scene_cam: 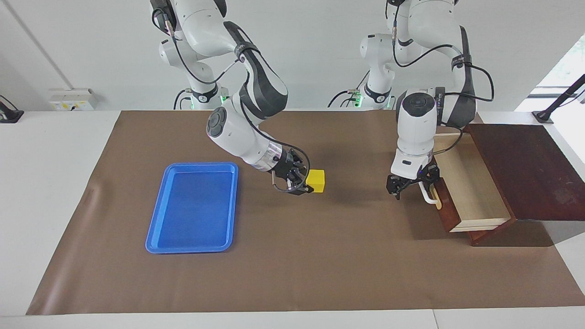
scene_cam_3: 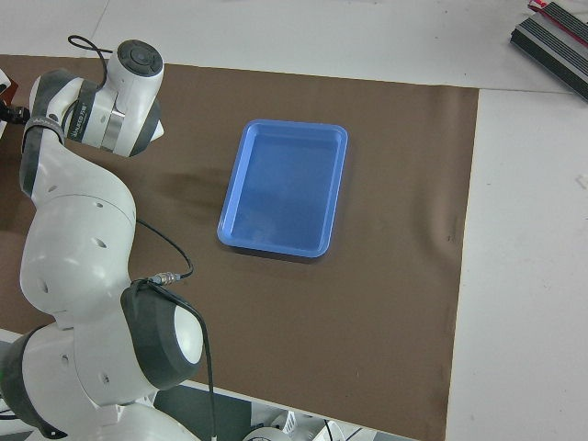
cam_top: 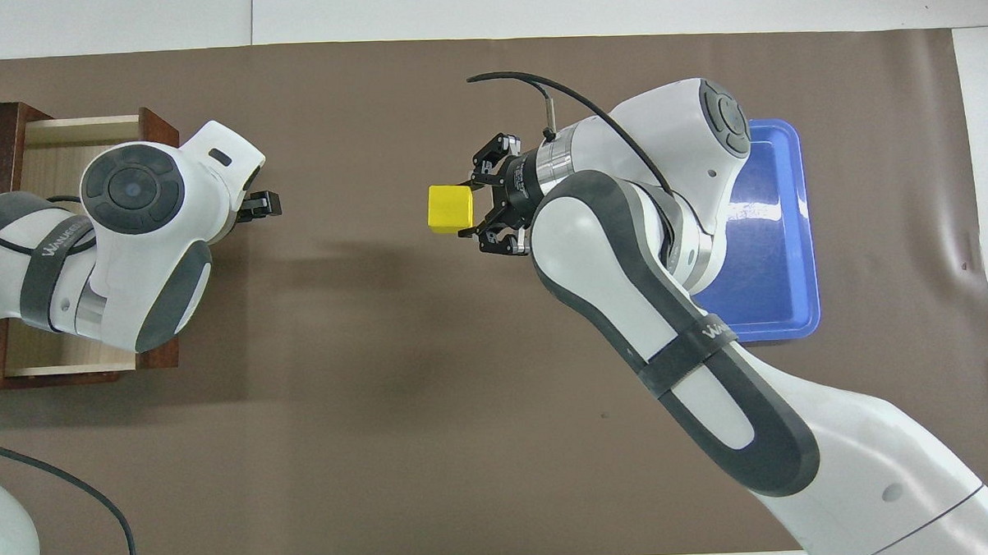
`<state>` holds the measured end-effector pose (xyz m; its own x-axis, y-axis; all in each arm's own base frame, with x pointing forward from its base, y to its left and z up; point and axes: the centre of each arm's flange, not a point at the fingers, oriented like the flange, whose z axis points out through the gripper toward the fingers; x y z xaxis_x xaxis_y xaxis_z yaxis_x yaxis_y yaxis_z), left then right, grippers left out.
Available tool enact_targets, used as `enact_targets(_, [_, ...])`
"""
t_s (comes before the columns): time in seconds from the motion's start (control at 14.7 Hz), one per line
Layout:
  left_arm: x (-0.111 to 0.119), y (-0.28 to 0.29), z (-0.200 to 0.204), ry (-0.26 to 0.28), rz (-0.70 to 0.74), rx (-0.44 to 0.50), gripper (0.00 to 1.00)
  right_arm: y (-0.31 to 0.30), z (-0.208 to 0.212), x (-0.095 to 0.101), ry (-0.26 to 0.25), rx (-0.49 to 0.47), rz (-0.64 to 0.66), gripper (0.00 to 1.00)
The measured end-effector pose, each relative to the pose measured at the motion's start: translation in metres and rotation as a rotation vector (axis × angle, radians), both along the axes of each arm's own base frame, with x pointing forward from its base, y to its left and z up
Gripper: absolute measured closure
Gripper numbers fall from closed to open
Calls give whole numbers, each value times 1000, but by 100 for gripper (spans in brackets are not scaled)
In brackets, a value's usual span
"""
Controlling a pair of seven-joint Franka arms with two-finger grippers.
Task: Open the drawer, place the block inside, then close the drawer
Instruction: 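Pull the drawer open with the left gripper while the right gripper holds the block, then move the left gripper toward the block held by the right gripper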
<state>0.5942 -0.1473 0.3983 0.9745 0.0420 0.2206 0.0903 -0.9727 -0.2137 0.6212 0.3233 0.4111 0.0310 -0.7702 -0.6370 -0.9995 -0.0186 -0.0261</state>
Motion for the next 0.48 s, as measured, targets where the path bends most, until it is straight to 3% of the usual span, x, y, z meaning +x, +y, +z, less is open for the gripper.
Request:
enact_targets(0.2, [2, -1, 5, 12, 11, 2, 0, 0, 0, 0, 5, 0, -6, 44])
enact_targets(0.48, [13, -27, 47, 67, 59, -20, 0, 0, 0, 0, 7, 0, -8, 44])
